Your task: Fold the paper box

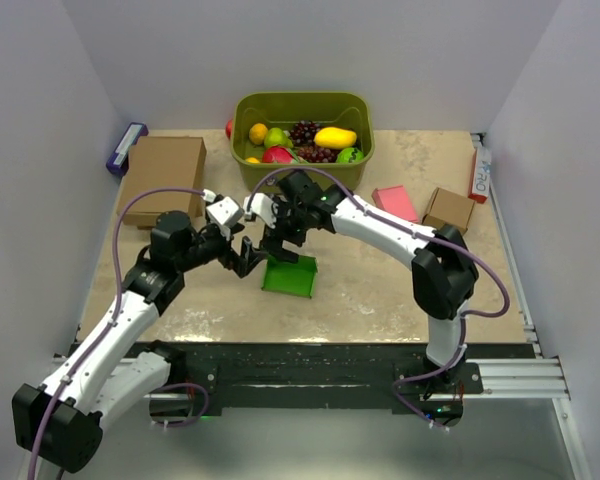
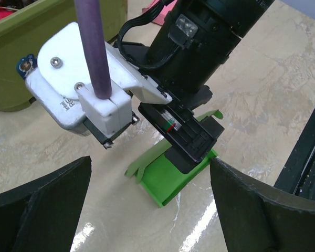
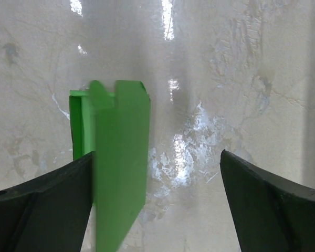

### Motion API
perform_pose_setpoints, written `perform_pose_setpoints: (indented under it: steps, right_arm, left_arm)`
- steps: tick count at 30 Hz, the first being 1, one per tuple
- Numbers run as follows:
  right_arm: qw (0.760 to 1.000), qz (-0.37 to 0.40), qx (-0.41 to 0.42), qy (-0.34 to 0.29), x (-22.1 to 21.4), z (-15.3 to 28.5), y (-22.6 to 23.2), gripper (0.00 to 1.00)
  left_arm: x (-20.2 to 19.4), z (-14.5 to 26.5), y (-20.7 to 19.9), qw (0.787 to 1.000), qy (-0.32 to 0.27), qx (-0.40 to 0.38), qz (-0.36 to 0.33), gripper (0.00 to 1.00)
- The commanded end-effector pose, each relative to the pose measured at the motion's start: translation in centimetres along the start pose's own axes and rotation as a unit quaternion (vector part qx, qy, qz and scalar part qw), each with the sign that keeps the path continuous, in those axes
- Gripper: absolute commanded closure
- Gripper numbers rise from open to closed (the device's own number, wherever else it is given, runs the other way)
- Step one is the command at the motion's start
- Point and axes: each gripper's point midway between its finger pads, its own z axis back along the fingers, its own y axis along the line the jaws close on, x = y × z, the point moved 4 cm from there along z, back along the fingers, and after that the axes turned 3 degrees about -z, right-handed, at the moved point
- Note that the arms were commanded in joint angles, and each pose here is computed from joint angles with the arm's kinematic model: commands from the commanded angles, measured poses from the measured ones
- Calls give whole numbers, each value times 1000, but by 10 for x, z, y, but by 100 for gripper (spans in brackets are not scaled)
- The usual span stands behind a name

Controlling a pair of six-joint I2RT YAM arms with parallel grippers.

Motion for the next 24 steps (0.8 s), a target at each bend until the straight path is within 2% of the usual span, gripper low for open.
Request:
perform_pose_setpoints:
  steps: [1, 3, 5, 6, 8, 9, 11, 14, 15, 20, 24]
  right_arm:
    - [993, -23, -71, -92, 39, 40, -20, 1]
    - [984, -30, -105, -140, 52, 61, -25, 1]
    - [971, -67, -146, -177, 59, 84, -31, 1]
    - [956, -88, -160, -228, 68, 107, -27, 1]
    - [933, -127, -173, -288, 68, 128, -25, 1]
    - [904, -166, -175, -353, 68, 149, -15, 1]
    - [876, -213, -184, -391, 61, 165, -10, 1]
    - [863, -267, -196, -382, 40, 175, 1, 13]
    - [864, -289, -190, -366, 27, 165, 8, 18]
    - [844, -334, -178, -380, -11, 160, 39, 24]
    - [837, -372, -184, -356, -41, 133, 63, 25]
  left_arm:
    - [0, -3, 1, 1000, -3, -2, -7, 2]
    - [0, -3, 2, 1000, -2, 0, -5, 2]
    - [-3, -4, 4, 1000, 2, 9, -2, 2]
    - [-6, -4, 6, 1000, 6, 14, -2, 2]
    - [-12, -6, 16, 999, 22, 48, 4, 3]
    - [-17, -6, 20, 998, 31, 61, 7, 3]
    - [-24, -9, 27, 995, 46, 84, 14, 4]
    - [-34, -17, 26, 995, 59, 74, 21, 6]
    - [-36, -20, 23, 995, 64, 70, 16, 6]
    - [-54, -31, 30, 991, 101, 88, 17, 6]
    - [-64, -40, 34, 988, 124, 89, 24, 5]
